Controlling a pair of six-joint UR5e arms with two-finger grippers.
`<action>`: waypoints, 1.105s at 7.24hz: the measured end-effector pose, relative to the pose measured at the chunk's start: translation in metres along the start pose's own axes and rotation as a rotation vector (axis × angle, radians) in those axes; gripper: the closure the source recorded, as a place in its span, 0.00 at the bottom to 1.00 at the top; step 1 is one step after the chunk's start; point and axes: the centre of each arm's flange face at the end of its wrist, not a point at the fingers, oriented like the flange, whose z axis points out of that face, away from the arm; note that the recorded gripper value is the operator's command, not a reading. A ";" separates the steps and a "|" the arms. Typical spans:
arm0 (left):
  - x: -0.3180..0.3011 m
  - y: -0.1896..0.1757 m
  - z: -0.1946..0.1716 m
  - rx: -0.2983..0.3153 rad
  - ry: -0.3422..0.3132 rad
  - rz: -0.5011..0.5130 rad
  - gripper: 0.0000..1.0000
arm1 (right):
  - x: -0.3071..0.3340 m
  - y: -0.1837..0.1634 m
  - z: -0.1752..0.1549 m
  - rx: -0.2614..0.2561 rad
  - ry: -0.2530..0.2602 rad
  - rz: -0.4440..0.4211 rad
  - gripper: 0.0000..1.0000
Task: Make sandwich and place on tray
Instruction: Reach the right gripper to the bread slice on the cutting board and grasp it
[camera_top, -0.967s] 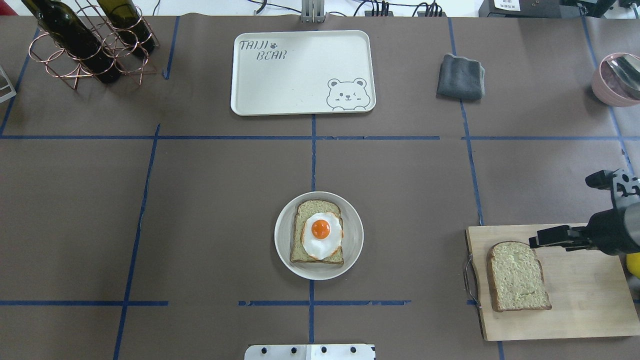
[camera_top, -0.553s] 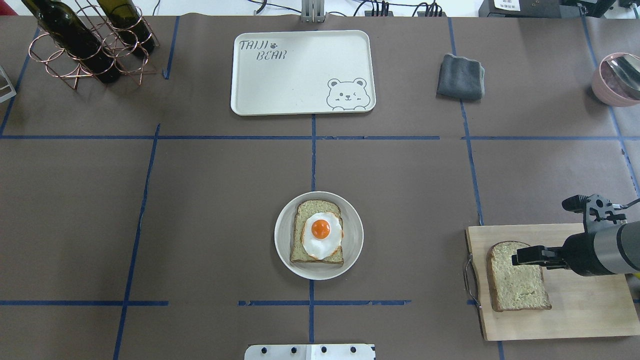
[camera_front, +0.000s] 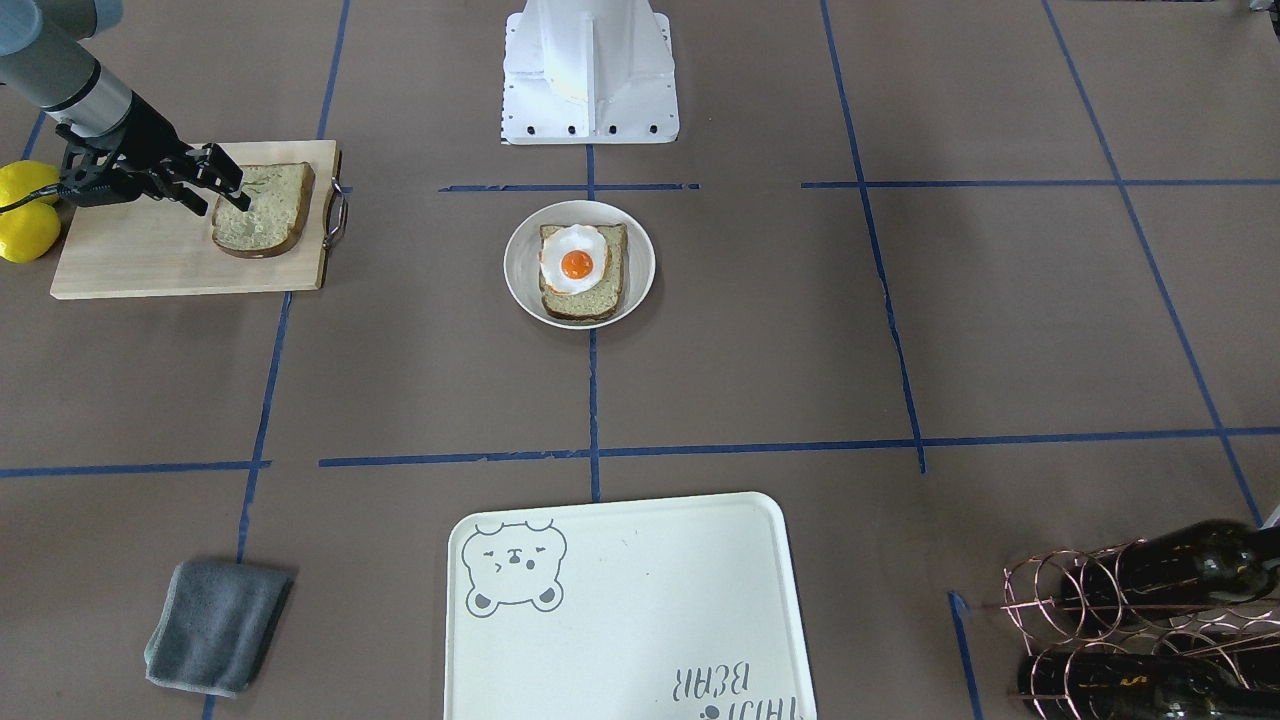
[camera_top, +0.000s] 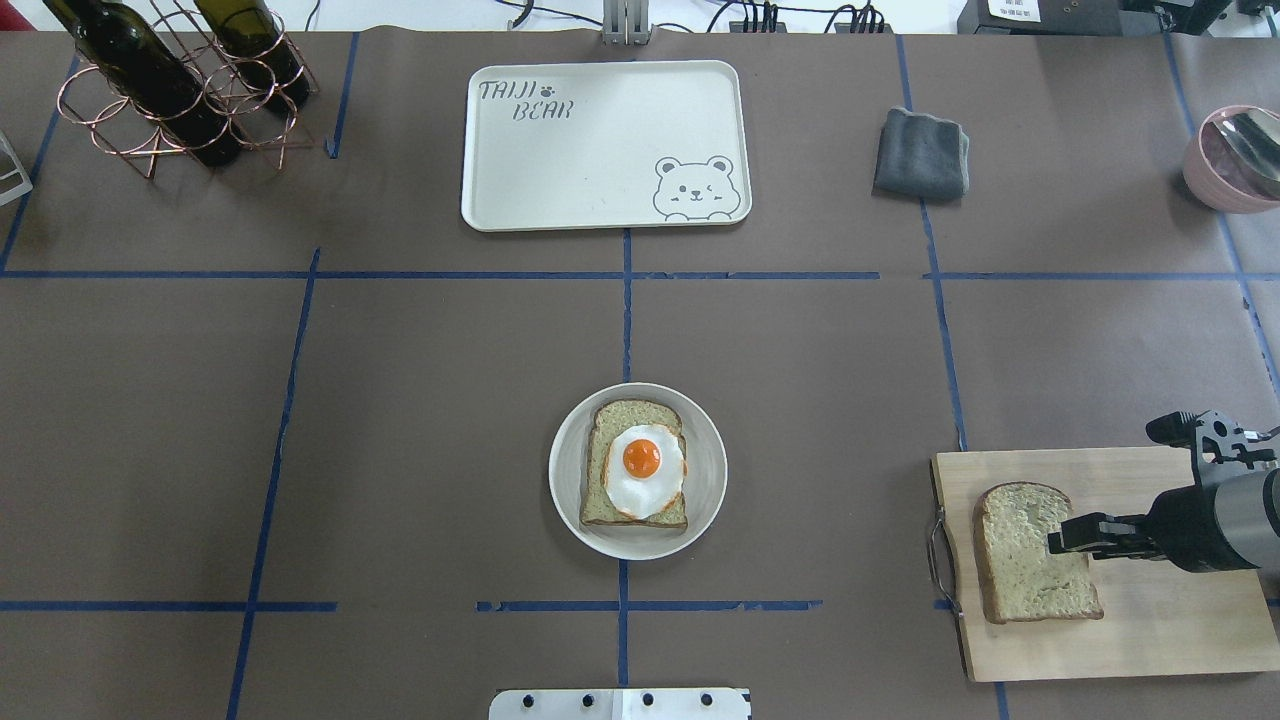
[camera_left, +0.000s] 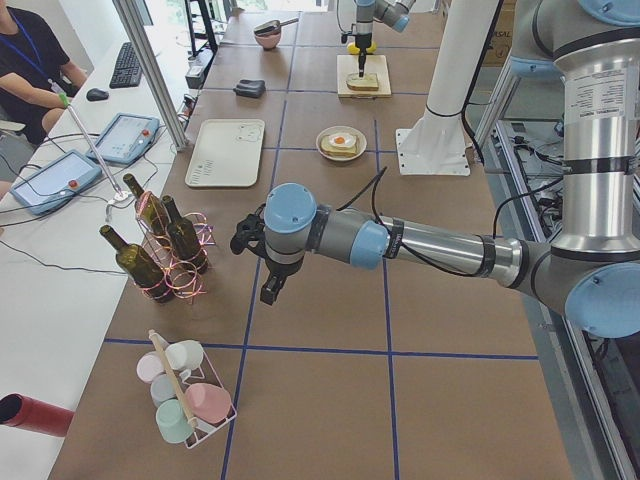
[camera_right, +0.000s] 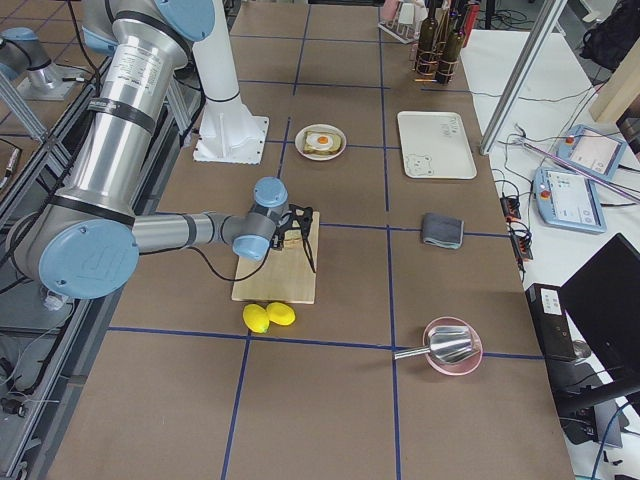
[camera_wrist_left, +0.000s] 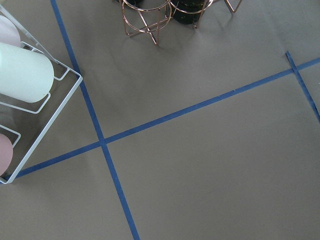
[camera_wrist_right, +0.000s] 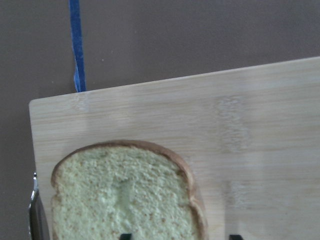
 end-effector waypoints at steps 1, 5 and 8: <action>0.000 0.000 0.000 0.000 0.000 0.000 0.00 | 0.003 0.001 0.000 -0.002 0.004 0.002 1.00; 0.000 0.000 -0.001 0.002 0.000 0.000 0.00 | 0.002 0.003 -0.005 -0.005 0.000 0.004 1.00; 0.004 -0.001 -0.001 0.008 0.036 0.000 0.00 | -0.035 0.010 -0.039 -0.004 -0.086 -0.028 1.00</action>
